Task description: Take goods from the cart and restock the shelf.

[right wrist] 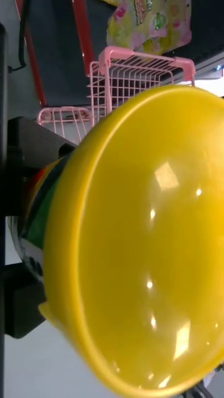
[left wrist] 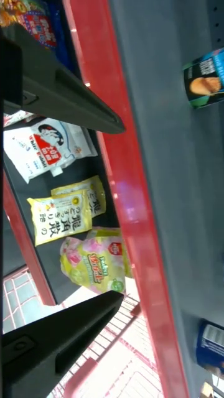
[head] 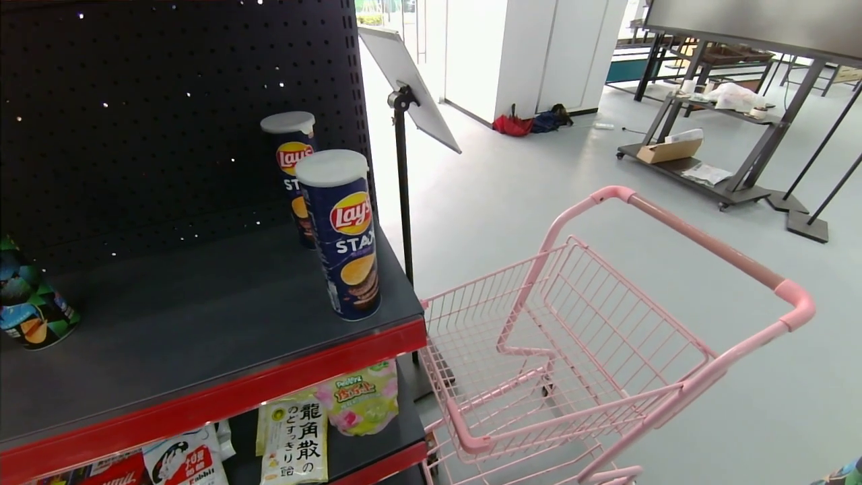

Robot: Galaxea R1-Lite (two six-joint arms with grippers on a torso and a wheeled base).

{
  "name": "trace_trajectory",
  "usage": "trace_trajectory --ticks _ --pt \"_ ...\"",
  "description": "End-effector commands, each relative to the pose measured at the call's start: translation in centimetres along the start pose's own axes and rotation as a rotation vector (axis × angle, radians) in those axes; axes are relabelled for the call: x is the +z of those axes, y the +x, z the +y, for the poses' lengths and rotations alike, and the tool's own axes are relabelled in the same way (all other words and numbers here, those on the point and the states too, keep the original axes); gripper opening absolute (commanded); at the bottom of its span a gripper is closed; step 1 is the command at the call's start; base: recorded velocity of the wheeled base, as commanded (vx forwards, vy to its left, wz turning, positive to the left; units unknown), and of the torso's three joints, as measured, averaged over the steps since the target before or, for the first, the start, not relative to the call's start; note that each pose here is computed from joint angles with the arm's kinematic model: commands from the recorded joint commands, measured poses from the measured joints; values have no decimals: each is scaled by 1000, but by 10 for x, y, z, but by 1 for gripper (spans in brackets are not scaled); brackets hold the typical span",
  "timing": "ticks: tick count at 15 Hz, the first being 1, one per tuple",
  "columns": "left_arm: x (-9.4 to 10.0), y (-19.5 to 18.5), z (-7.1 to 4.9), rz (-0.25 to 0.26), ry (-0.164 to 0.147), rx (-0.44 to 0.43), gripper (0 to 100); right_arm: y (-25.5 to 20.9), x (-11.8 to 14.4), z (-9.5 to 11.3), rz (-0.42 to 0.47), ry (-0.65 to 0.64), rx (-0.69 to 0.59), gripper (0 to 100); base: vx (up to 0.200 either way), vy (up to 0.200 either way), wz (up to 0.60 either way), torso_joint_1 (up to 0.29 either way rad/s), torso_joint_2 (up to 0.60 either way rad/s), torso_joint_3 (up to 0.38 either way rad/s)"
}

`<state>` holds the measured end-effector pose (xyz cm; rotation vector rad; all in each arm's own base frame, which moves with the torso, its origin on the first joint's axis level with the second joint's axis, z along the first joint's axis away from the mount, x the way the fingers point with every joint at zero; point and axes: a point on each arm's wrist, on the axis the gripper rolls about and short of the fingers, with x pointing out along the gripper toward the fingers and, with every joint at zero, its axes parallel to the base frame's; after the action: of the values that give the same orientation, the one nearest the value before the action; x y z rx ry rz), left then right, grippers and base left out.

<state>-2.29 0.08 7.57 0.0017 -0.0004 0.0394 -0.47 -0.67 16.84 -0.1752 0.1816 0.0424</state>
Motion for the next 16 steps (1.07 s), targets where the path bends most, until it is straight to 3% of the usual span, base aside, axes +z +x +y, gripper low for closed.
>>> trace_trajectory --ticks 1,9,16 --pt "0 0 0 0 0 1 100 3 1 1 17 -4 4 0 0 0 0 159 -403 -237" --pt "0 0 0 0 0 1 100 6 1 2 31 -34 21 0 0 0 0 137 -328 -187" --pt "0 0 0 0 0 1 100 5 -1 2 31 -40 20 0 0 0 600 16 -9 -7"
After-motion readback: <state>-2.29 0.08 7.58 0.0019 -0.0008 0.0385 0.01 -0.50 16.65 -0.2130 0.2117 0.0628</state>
